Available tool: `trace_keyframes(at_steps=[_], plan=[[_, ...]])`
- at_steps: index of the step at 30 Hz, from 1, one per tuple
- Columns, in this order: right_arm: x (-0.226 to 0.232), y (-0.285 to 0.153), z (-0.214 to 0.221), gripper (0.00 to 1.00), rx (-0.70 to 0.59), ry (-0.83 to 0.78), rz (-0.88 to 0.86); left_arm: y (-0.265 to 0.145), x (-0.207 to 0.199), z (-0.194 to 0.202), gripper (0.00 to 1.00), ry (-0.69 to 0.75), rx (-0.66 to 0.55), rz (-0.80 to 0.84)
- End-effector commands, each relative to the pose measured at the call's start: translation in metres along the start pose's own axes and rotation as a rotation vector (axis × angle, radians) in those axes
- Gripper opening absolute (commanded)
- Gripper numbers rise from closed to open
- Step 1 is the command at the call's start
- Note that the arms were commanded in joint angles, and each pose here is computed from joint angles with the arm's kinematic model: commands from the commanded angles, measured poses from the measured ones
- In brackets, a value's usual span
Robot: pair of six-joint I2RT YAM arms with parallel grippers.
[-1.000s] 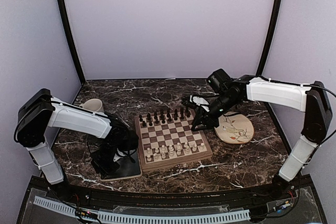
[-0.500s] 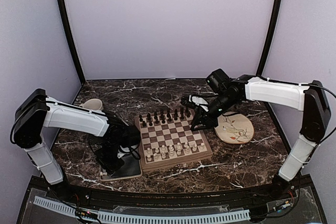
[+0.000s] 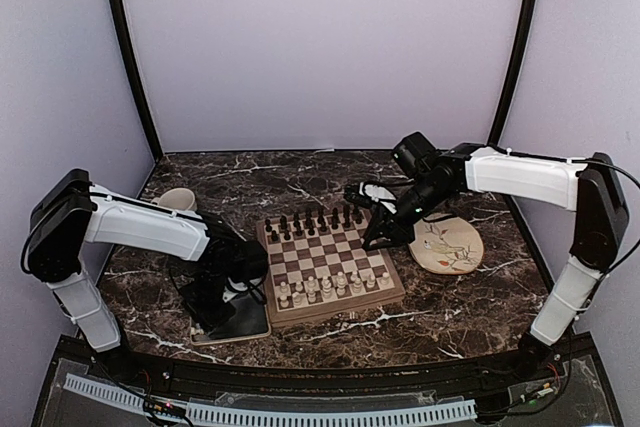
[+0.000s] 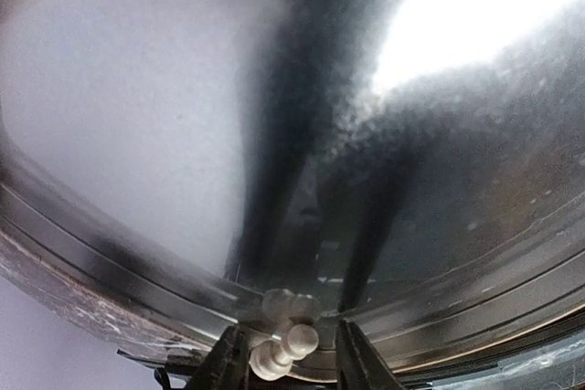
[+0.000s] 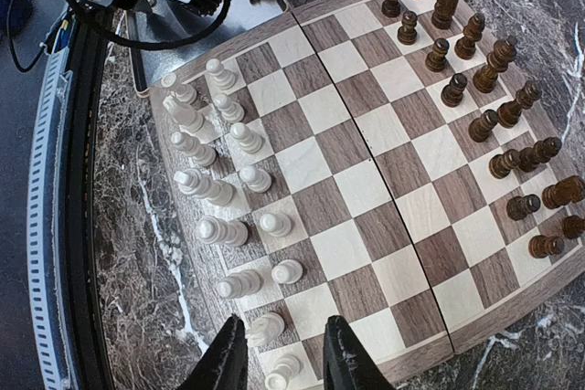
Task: Set up the chess pieces on the board
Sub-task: Pick up the pawn from the storage box.
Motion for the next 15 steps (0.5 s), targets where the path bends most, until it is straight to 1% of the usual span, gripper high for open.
trace_keyframes(at_steps=[1, 4, 7, 15], plan=[[-0.004, -0.002, -0.009, 0.30, -0.028, -0.001, -0.005, -0.004, 0.008, 0.015, 0.35, -0.048, 0.085, -0.060], [-0.003, -0.001, -0.009, 0.30, -0.030, 0.000, -0.009, 0.000, 0.007, 0.021, 0.32, -0.056, 0.110, -0.043], [-0.003, 0.000, -0.009, 0.30, -0.031, 0.001, -0.015, 0.002, 0.007, 0.020, 0.31, -0.050, 0.104, -0.047], [-0.002, -0.001, -0.008, 0.30, -0.027, -0.003, -0.007, 0.012, 0.002, 0.016, 0.28, -0.029, 0.144, -0.045]])
Point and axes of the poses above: each gripper's point midway between its finger pads, its own y axis out along the fingers, its own x axis along the line the jaws close on, z = x × y, the point moved 5 cm from there along -y, back along the fingers, and after that the axes turned 5 degrees about -y, right-handed, at the moved point
